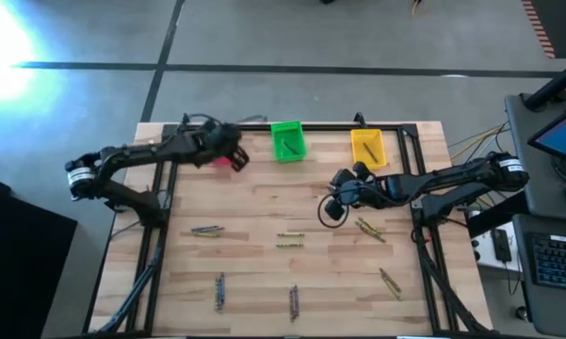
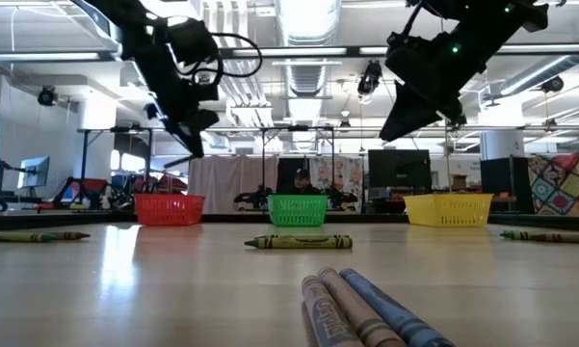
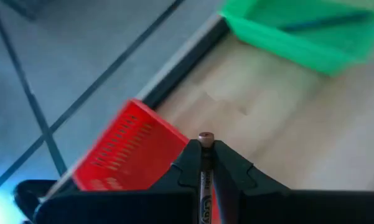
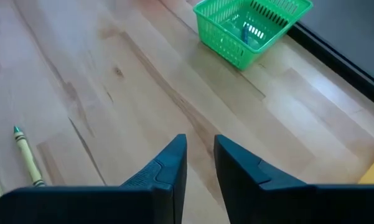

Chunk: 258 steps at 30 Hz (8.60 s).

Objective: Sort crayons
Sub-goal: Put the brown crayon into the red basket, then put the blue crayon into the yellow basket

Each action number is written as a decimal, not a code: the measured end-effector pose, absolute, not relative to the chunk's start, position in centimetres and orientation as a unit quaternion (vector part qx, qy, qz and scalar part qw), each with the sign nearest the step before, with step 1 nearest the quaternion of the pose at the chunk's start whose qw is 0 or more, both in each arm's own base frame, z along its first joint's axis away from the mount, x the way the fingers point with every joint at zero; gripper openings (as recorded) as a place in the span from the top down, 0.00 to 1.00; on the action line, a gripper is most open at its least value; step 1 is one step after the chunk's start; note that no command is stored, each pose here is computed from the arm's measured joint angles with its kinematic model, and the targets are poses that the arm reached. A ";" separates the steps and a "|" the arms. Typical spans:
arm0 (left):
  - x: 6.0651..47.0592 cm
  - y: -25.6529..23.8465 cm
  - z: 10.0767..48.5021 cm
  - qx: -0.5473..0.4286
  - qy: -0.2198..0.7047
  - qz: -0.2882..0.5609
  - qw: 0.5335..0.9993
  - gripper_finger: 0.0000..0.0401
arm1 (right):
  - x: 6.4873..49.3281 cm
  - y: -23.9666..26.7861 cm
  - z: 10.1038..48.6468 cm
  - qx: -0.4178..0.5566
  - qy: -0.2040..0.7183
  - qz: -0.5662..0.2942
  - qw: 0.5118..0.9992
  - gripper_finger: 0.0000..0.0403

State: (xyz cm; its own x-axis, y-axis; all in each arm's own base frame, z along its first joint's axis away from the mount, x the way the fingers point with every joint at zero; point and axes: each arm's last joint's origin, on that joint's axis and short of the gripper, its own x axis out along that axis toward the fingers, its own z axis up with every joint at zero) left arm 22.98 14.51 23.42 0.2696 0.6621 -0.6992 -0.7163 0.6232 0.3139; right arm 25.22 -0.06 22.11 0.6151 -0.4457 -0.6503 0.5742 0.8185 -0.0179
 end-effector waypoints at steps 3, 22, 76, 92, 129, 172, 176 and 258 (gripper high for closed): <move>21.8 16.6 23.2 -0.059 0.424 0.446 0.786 1.00 | 25.2 0.0 22.1 0.090 0.335 -0.283 0.894 0.81; 21.7 19.6 19.5 -0.101 0.490 0.441 0.745 0.78 | 26.0 0.0 21.6 0.097 0.312 -0.279 0.903 0.68; 23.5 -8.7 15.0 -0.128 0.648 -0.056 0.748 0.82 | 29.8 5.0 13.4 0.173 0.411 -0.101 0.890 0.69; 25.3 -10.4 16.0 -0.099 0.581 0.063 0.805 0.82 | 30.2 5.1 14.3 0.156 0.381 -0.123 0.903 0.72; 34.5 7.8 19.8 -0.005 0.416 0.288 0.862 0.91 | 25.6 2.6 17.8 -0.007 0.384 -0.409 0.828 0.91; 19.6 -1.7 15.6 -0.250 0.449 0.198 0.835 0.91 | 27.1 -3.1 19.8 0.051 0.307 -0.417 0.854 0.85; 19.2 -2.2 15.3 -0.287 0.478 0.189 0.808 0.91 | 27.3 -4.3 19.2 0.017 0.332 -0.419 0.845 0.84; 18.3 -0.6 15.7 -0.103 0.583 0.264 0.762 0.96 | 27.3 -5.8 19.2 0.021 0.354 -0.371 0.858 0.84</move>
State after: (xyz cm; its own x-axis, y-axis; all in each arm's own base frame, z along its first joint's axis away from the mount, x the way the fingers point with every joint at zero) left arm 18.34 -0.56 15.67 0.1821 0.2826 -0.9418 -0.5216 0.8397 0.1511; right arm 27.34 -5.82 19.22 0.4745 -0.6210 -0.6239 0.6514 0.7244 -0.2256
